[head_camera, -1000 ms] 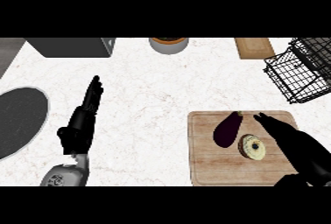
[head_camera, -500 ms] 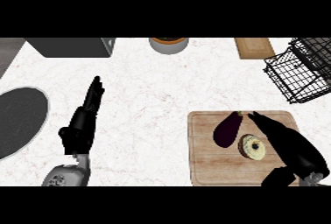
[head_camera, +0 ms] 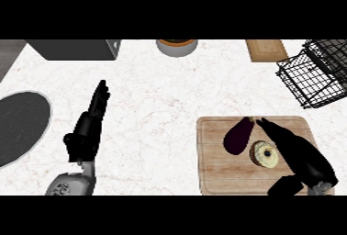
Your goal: Pick the cupcake from the cutting board and place it in the tiered basket
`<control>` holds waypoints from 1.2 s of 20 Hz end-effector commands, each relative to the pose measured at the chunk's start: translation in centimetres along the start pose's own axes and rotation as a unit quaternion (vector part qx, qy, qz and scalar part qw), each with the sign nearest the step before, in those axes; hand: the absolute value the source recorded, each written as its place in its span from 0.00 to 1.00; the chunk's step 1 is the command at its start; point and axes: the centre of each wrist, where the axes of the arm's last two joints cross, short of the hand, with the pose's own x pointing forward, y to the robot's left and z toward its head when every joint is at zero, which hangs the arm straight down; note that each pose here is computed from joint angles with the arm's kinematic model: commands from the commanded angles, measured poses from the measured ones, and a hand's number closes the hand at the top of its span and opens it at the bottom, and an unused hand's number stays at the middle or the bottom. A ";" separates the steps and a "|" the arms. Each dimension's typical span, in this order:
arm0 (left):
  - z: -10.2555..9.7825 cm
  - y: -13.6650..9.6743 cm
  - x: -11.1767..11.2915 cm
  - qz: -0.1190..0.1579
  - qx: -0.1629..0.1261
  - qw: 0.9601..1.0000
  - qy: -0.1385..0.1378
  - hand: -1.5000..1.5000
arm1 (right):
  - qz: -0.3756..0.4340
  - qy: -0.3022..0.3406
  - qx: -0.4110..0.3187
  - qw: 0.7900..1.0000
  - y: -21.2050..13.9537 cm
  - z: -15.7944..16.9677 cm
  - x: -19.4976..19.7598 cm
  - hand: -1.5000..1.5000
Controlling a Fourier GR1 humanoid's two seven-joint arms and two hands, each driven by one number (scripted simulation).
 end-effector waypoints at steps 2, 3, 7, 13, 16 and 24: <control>-0.1 -1.1 0.2 -0.005 0.006 1.000 -0.003 0.50 | -0.021 -0.003 -0.022 1.000 1.8 -1.9 0.7 0.00; -0.2 -1.4 0.0 0.001 -0.002 1.000 -0.001 0.50 | -0.027 -0.002 -0.031 0.999 3.0 -1.1 0.0 1.00; 0.3 -0.9 -1.5 -0.006 0.005 1.000 0.008 0.50 | 0.038 -0.020 -0.084 0.996 3.1 -1.5 0.8 1.00; -0.3 0.3 -0.4 -0.004 0.005 1.000 -0.001 0.50 | 0.143 -0.029 -0.059 0.988 1.8 -2.0 -2.5 1.00; -0.6 -0.2 0.3 0.005 -0.004 1.000 -0.004 0.50 | 0.248 -0.024 0.010 0.968 0.0 -0.4 -8.4 1.00; 0.0 2.3 -0.7 -0.005 -0.001 1.000 0.003 0.50 | 0.269 -0.036 -0.051 0.961 -3.6 0.4 -14.2 1.00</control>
